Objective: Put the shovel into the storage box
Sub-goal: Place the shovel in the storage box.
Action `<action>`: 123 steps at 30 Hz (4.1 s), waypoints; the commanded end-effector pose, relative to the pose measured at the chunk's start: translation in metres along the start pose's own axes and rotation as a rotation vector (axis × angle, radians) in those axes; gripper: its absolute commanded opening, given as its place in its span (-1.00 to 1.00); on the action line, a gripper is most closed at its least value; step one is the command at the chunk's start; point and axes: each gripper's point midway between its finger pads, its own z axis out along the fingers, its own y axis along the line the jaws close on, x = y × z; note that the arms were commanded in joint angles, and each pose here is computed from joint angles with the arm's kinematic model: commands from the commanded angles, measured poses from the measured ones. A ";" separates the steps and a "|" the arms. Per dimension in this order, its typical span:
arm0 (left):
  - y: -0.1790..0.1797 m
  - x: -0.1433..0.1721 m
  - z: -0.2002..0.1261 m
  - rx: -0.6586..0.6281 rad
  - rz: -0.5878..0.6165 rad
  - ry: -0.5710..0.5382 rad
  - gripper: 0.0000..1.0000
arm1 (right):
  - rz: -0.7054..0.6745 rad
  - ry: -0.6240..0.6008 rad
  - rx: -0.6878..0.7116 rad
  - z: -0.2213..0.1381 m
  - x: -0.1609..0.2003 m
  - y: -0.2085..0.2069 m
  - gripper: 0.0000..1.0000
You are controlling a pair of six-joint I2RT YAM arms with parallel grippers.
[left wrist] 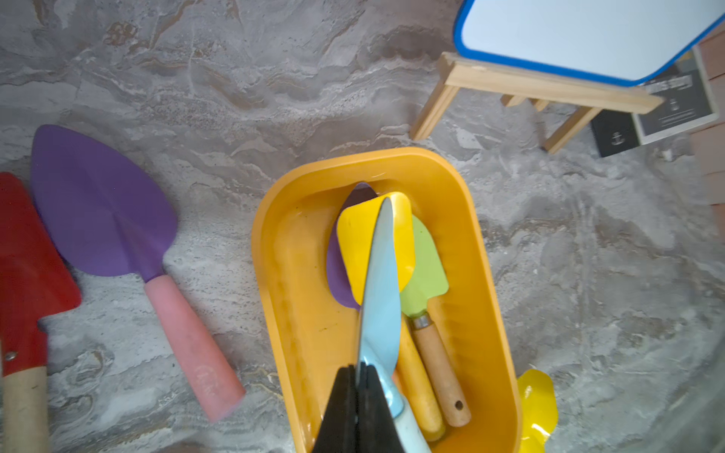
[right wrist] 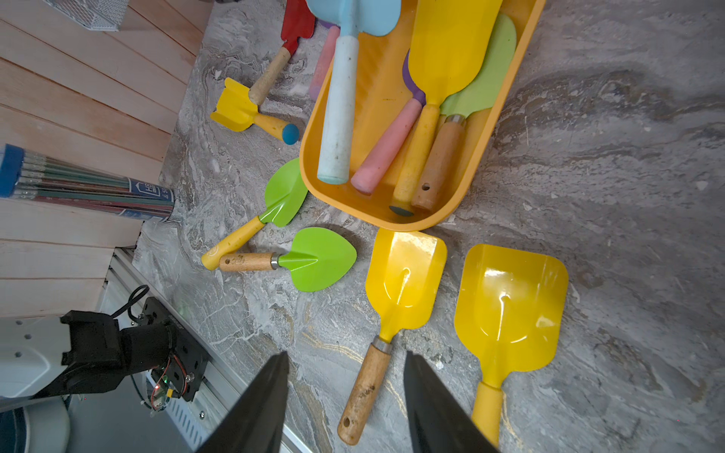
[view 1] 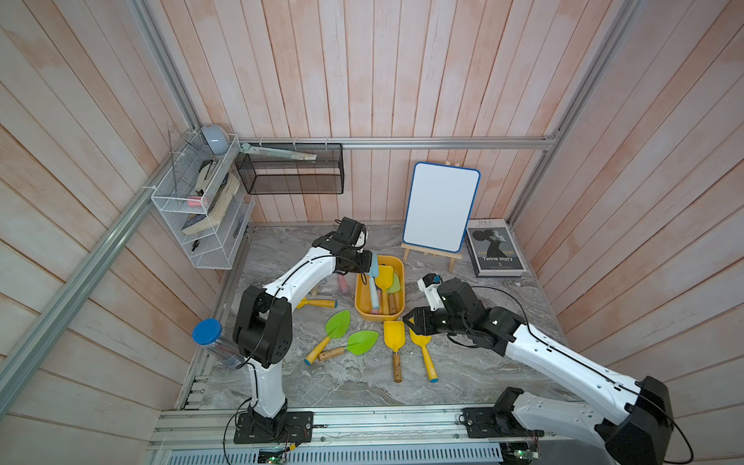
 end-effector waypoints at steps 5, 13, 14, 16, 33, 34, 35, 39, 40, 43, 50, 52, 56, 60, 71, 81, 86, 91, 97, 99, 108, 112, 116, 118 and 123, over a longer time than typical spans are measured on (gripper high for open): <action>0.021 -0.008 0.009 -0.116 0.061 0.004 -1.00 | -0.006 0.004 0.019 0.001 0.007 -0.006 0.05; 0.027 -0.005 0.026 -0.138 0.076 0.034 -1.00 | -0.005 0.020 0.026 0.006 0.009 -0.008 0.05; 0.027 -0.004 0.029 -0.137 0.077 0.042 -1.00 | -0.005 0.020 0.027 0.007 0.009 -0.008 0.05; 0.028 0.000 0.036 -0.129 0.074 0.057 -1.00 | -0.006 0.024 0.027 0.008 0.009 -0.009 0.05; 0.016 0.011 0.060 -0.032 0.052 0.090 -1.00 | -0.009 0.043 0.034 0.013 0.012 -0.010 0.05; 0.016 0.012 0.062 -0.029 0.052 0.095 -1.00 | -0.008 0.043 0.034 0.013 0.012 -0.011 0.05; 0.015 0.014 0.063 -0.023 0.050 0.098 -1.00 | -0.007 0.045 0.035 0.014 0.012 -0.011 0.05; 0.012 0.019 0.068 0.003 0.044 0.105 -1.00 | -0.008 0.045 0.034 0.014 0.012 -0.011 0.05; 0.012 0.019 0.069 0.009 0.044 0.106 -1.00 | -0.008 0.045 0.035 0.014 0.012 -0.011 0.05; 0.011 0.022 0.073 0.019 0.042 0.112 -1.00 | -0.006 0.048 0.034 0.014 0.013 -0.011 0.05; 0.012 0.027 0.081 0.026 0.032 0.125 -1.00 | -0.004 0.052 0.031 0.015 0.013 -0.010 0.05; 0.013 0.028 0.083 0.026 0.028 0.127 -1.00 | -0.004 0.053 0.033 0.015 0.014 -0.011 0.05; 0.015 0.032 0.088 0.019 0.020 0.138 -1.00 | -0.005 0.056 0.032 0.016 0.014 -0.011 0.05; 0.019 0.034 0.092 0.005 0.013 0.147 -0.76 | -0.008 0.058 0.032 0.017 0.014 -0.010 0.05; 0.018 0.032 0.092 0.004 -0.002 0.147 -0.27 | -0.014 0.057 0.034 0.017 0.012 -0.010 0.06; 0.015 0.024 0.085 -0.026 -0.013 0.138 0.09 | -0.013 0.061 0.039 0.018 0.012 -0.011 0.06; 0.012 0.024 0.087 -0.052 -0.013 0.149 0.21 | -0.013 0.061 0.041 0.018 0.013 -0.011 0.06; 0.010 0.024 0.090 -0.120 0.003 0.160 0.36 | -0.010 0.062 0.043 0.018 0.014 -0.013 0.06; 0.017 0.024 0.094 -0.247 0.027 0.175 0.37 | -0.007 0.061 0.042 0.017 0.016 -0.013 0.06; 0.020 0.024 0.095 -0.277 0.029 0.176 0.37 | -0.007 0.059 0.041 0.017 0.016 -0.013 0.06; 0.019 0.020 0.097 -0.340 0.046 0.159 0.38 | -0.007 0.064 0.037 0.019 0.019 -0.015 0.06; 0.018 0.020 0.097 -0.370 0.060 0.152 0.38 | -0.006 0.069 0.036 0.020 0.020 -0.015 0.06; 0.013 0.017 0.095 -0.377 0.069 0.136 0.38 | -0.007 0.070 0.035 0.021 0.020 -0.014 0.06; 0.011 0.015 0.094 -0.384 0.074 0.127 0.38 | -0.009 0.071 0.033 0.021 0.020 -0.014 0.06; 0.008 0.008 0.085 -0.408 0.076 0.090 0.38 | -0.008 0.069 0.037 0.020 0.020 -0.015 0.05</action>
